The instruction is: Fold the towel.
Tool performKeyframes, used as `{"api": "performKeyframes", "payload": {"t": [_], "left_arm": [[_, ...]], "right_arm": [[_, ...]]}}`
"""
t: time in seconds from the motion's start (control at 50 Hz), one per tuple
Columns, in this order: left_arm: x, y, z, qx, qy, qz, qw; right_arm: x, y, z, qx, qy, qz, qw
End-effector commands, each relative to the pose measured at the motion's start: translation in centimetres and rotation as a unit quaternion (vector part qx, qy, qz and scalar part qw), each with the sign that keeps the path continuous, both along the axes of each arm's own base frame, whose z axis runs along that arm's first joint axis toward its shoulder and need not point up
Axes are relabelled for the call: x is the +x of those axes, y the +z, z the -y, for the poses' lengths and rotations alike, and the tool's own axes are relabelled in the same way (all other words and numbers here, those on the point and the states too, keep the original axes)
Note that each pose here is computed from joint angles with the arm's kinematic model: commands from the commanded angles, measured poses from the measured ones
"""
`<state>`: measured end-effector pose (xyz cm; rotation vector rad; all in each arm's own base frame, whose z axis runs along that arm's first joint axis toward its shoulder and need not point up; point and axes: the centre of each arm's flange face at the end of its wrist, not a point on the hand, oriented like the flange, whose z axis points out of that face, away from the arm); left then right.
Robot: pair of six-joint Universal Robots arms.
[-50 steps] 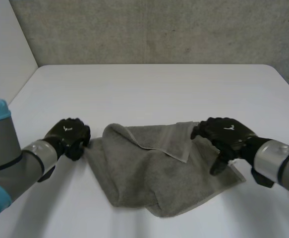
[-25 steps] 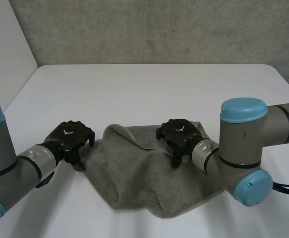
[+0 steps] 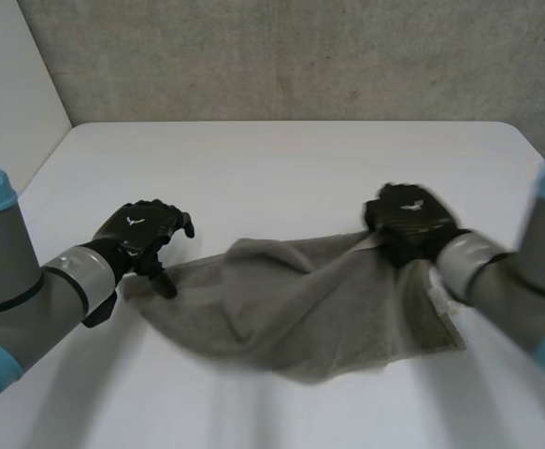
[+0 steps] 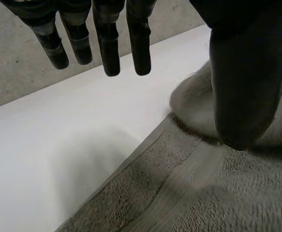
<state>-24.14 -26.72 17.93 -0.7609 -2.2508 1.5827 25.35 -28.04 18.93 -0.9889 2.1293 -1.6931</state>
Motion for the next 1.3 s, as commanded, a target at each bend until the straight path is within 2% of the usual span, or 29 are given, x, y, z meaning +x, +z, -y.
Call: {"api": "performKeyframes", "payload": {"t": [0.02,0.12,0.26,0.42,0.48,0.62,0.74,0.84,1.02,1.12,1.3], "left_arm": [[-1.0,-1.0,0.8,0.007,-0.012,0.004,1.0],[-2.3,-1.8,0.7,0.01,-0.029,0.007,1.0],[-4.2,-2.4,0.5,0.009,-0.052,0.009,0.999],[-6.5,-3.0,-0.1,0.002,-0.072,0.013,0.997],[-7.2,-3.2,-0.3,-0.001,-0.083,0.014,0.996],[-8.1,-3.6,-1.2,0.006,-0.098,0.018,0.995],[-7.4,-3.5,-2.6,0.017,-0.101,0.022,0.995],[-5.6,-2.4,-3.8,0.02,-0.089,0.024,0.996],[-4.1,-1.0,-4.3,0.012,-0.075,0.016,0.997],[-3.0,0.2,-4.6,0.003,-0.061,0.011,0.998],[-1.6,0.4,-4.7,0.004,-0.042,0.011,0.999]], "right_arm": [[-8.1,1.9,1.0,0.013,-0.041,-0.026,0.999],[-11.1,2.3,0.5,0.061,-0.034,-0.042,0.997],[-11.3,2.3,-0.7,0.109,-0.006,-0.046,0.993],[-10.4,2.2,-1.3,0.119,0.008,-0.036,0.992],[-8.8,2.5,-1.8,0.115,0.028,-0.025,0.993],[-6.1,2.6,-2.8,0.118,0.043,0.029,0.992],[-3.4,1.5,-5.6,0.136,0.094,0.026,0.986],[-2.3,0.8,-6.7,0.141,0.119,0.021,0.983],[-0.7,-1.5,-7.6,0.168,0.149,0.013,0.974],[1.4,-1.9,-8.5,0.138,0.191,0.007,0.972],[4.5,-2.1,-7.7,0.09,0.216,-0.003,0.972]]}}
